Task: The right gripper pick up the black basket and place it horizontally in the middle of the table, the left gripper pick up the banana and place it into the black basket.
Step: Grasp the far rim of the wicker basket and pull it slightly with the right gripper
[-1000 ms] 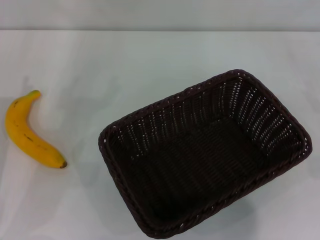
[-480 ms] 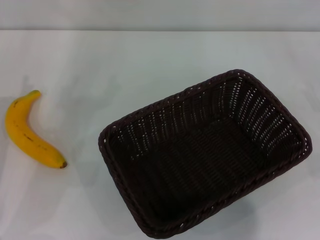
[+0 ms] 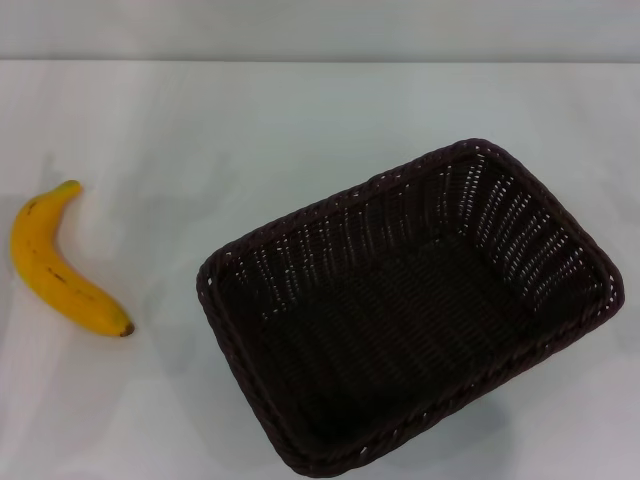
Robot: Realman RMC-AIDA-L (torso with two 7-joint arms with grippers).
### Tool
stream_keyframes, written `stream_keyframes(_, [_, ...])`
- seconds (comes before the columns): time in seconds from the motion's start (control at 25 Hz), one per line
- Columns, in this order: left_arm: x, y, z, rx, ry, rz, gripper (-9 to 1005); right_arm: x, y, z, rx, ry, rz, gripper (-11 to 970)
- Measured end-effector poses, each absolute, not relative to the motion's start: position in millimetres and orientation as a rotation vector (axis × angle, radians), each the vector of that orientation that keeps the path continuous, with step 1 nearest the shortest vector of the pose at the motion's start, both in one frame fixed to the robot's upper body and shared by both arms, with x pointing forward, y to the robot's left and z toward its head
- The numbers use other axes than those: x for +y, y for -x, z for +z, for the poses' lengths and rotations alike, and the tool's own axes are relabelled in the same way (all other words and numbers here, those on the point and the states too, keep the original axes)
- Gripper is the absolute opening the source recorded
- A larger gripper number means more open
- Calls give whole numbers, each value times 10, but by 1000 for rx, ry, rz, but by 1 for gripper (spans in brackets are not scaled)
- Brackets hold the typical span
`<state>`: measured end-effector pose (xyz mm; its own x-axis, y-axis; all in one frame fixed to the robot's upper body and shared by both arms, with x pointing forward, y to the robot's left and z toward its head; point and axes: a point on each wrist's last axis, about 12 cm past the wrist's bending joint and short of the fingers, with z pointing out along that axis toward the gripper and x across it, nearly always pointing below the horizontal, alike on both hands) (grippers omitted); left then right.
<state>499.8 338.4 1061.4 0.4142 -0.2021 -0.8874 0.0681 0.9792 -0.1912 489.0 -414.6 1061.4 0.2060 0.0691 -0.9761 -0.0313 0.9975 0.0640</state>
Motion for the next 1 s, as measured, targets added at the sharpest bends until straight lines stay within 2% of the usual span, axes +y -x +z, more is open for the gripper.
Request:
stream_keyframes(0.24, [3455, -4953, 10608, 1131, 145, -146, 863, -4155, -4901, 10677, 1350, -37, 151, 870])
stream_keyframes(0.56, [3646, -4846, 10636, 1100, 185, -90, 862, -4350, -4914, 10918, 1343, -79, 309, 870])
stream_keyframes(0.76, [3752, -4777, 10668, 1082, 193, -84, 861, -4467, -4986, 11123, 1403, -37, 406, 870])
stream_keyframes(1.0, [3828, -4731, 10706, 1065, 182, -60, 858, -4613, -5123, 11509, 1557, 67, 528, 868])
